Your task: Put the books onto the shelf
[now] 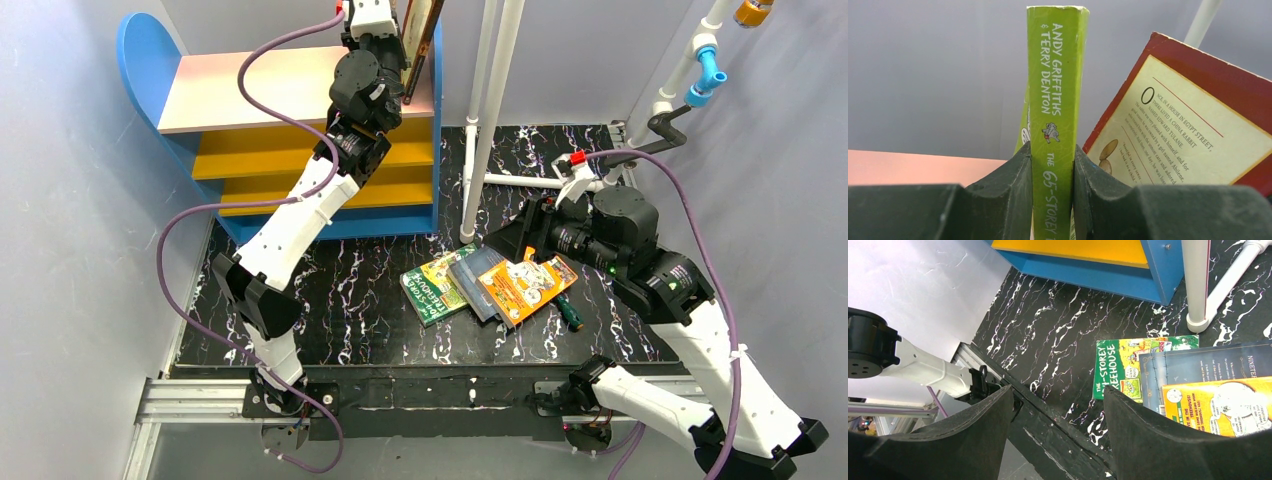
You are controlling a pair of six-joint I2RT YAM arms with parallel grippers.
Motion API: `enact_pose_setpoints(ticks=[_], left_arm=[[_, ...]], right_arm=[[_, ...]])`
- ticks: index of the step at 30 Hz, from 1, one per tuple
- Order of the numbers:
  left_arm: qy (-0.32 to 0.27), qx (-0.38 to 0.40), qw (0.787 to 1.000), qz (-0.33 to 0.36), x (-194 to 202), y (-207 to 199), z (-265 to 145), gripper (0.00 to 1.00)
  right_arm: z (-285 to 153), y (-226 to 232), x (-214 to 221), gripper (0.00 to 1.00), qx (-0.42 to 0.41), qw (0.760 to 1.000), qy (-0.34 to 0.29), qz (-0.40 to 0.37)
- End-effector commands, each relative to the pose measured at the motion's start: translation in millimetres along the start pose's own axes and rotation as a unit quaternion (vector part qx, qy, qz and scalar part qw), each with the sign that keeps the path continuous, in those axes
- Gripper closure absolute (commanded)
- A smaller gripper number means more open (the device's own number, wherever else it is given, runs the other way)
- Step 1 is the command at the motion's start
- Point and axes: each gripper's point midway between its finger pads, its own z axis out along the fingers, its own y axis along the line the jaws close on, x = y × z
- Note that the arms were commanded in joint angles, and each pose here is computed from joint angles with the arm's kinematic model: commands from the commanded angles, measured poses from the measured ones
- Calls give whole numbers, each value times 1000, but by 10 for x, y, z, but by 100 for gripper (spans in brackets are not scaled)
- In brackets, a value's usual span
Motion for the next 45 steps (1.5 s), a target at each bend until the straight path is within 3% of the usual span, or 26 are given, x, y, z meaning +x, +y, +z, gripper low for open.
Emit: enact_pose_setpoints(ticks=[1, 27, 39, 42, 45], left_arm=[[-16, 18, 999, -39, -194, -62, -22, 100], [-18, 109, 994, -17, -149, -474, -266, 100], [-13, 112, 994, 2, -92, -529, -316, 100], [-12, 109, 994, 8, -105, -511, -318, 81], [-11, 110, 994, 10, -136, -494, -331, 72]], right_arm=[[1, 1, -58, 26, -2, 1000, -14, 1], [-13, 10, -32, 26, -9, 1000, -13, 6], [-22, 27, -31, 26, -14, 1000, -14, 7], [-27, 37, -22, 26, -16, 1000, -12, 8], [-20, 39, -20, 26, -18, 1000, -12, 11]])
